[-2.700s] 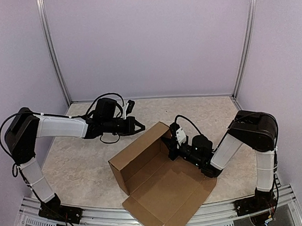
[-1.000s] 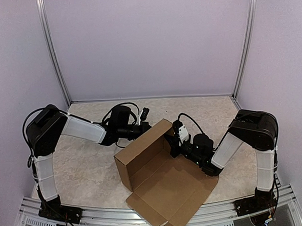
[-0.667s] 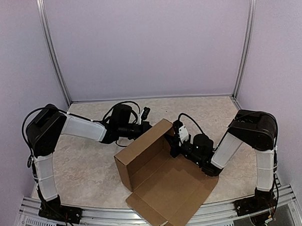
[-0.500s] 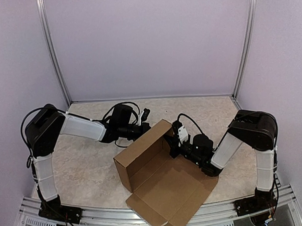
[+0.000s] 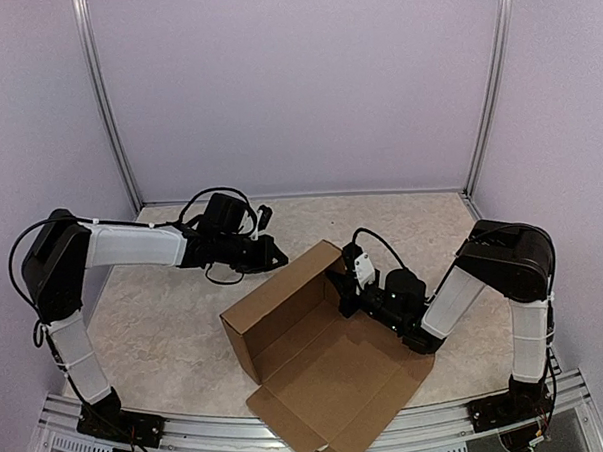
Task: Fold the paper box
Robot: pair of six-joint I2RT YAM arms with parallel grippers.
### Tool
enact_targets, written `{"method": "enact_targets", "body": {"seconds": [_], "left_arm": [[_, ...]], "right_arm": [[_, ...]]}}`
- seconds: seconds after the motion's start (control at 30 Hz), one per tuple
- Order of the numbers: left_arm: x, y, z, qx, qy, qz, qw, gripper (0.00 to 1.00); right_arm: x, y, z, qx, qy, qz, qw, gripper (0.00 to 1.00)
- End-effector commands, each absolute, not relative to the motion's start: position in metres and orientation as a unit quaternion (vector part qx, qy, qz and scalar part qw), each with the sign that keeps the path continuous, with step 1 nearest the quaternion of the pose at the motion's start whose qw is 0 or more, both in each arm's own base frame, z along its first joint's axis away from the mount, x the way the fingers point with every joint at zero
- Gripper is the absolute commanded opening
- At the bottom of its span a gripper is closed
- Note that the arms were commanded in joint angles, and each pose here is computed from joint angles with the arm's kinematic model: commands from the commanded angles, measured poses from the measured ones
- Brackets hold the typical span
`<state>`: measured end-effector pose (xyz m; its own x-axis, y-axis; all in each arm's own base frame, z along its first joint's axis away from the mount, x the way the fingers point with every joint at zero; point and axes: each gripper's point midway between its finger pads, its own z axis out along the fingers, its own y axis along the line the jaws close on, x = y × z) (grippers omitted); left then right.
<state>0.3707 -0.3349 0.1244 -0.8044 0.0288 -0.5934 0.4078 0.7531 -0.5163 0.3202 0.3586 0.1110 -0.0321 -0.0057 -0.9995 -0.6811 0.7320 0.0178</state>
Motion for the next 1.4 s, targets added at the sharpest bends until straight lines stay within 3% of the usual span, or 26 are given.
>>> {"method": "enact_targets", "body": {"seconds": [0.0, 0.1, 0.3, 0.5, 0.97, 1.1, 1.37], "left_arm": [[0.376, -0.305, 0.162, 0.133, 0.895, -0.254, 0.342, 0.13], [0.374, -0.296, 0.179, 0.135, 0.891, -0.24, 0.361, 0.14], [0.366, -0.287, 0.207, 0.137, 0.881, -0.232, 0.388, 0.16], [0.362, -0.286, 0.227, 0.142, 0.871, -0.235, 0.407, 0.2], [0.327, -0.345, 0.247, 0.231, 0.834, -0.314, 0.391, 0.28], [0.33, -0.358, 0.237, 0.232, 0.833, -0.335, 0.375, 0.28], [0.34, -0.381, 0.234, 0.233, 0.824, -0.374, 0.356, 0.27]], "right_arm": [[0.314, 0.356, 0.147, -0.237, 0.626, 0.282, 0.687, 0.04], [0.313, 0.356, 0.152, -0.237, 0.624, 0.284, 0.688, 0.21], [0.31, 0.352, 0.159, -0.24, 0.623, 0.28, 0.689, 0.45], [0.305, 0.348, 0.164, -0.248, 0.625, 0.275, 0.687, 0.53], [0.311, 0.351, 0.154, -0.256, 0.631, 0.261, 0.684, 0.48], [0.313, 0.356, 0.152, -0.258, 0.631, 0.264, 0.682, 0.39], [0.314, 0.356, 0.152, -0.255, 0.631, 0.264, 0.684, 0.36]]}}
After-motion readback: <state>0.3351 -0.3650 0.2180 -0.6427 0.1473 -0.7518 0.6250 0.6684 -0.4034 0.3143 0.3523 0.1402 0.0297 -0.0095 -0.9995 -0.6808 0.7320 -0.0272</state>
